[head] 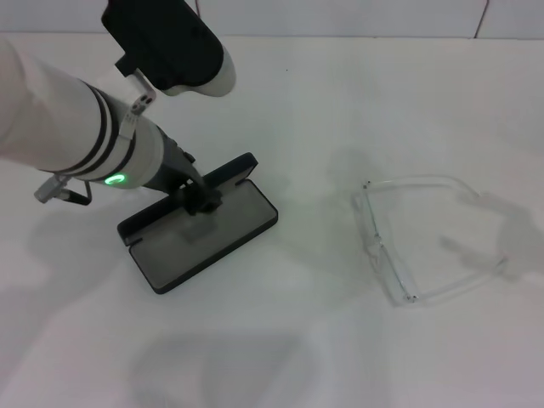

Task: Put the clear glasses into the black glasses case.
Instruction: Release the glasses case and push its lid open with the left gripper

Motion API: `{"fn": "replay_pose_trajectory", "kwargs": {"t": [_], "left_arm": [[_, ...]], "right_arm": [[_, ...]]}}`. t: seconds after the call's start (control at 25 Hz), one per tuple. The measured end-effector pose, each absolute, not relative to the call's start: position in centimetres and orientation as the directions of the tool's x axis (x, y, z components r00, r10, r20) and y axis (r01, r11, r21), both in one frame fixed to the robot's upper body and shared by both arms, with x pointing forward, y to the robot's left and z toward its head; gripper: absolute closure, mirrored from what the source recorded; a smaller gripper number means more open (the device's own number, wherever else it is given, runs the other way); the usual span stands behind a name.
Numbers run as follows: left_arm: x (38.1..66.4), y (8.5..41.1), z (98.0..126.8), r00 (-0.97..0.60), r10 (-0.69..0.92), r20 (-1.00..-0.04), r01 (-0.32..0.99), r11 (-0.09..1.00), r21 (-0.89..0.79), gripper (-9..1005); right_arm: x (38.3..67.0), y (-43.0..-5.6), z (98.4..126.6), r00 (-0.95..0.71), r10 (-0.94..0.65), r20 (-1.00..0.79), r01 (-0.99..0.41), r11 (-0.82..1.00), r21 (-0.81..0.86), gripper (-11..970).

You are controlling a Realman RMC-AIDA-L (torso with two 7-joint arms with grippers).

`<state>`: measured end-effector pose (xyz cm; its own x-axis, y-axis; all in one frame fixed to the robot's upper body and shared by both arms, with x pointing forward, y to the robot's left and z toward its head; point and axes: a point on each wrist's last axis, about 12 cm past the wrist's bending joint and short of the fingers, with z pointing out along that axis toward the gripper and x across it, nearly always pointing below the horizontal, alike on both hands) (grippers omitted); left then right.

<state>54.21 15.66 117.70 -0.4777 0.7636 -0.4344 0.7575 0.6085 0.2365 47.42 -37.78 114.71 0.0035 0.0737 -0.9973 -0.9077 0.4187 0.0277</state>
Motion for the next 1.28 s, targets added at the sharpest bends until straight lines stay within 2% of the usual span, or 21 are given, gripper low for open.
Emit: {"fn": "replay_pose_trajectory", "kwargs": {"t": [0.44, 1.28], "left_arm": [[55.2, 15.8, 116.3, -0.506, 0.780, -0.369, 0.761, 0.605, 0.236, 524], [55.0, 15.9, 116.4, -0.532, 0.753, -0.387, 0.749, 0.632, 0.199, 585]], "right_arm": [[47.0, -37.8, 114.2, -0.008, 0.083, -0.997, -0.901, 0.432, 0.043, 182], [46.2, -38.0, 113.5, -0.031, 0.124, -0.992, -0.897, 0.433, 0.083, 181]]}}
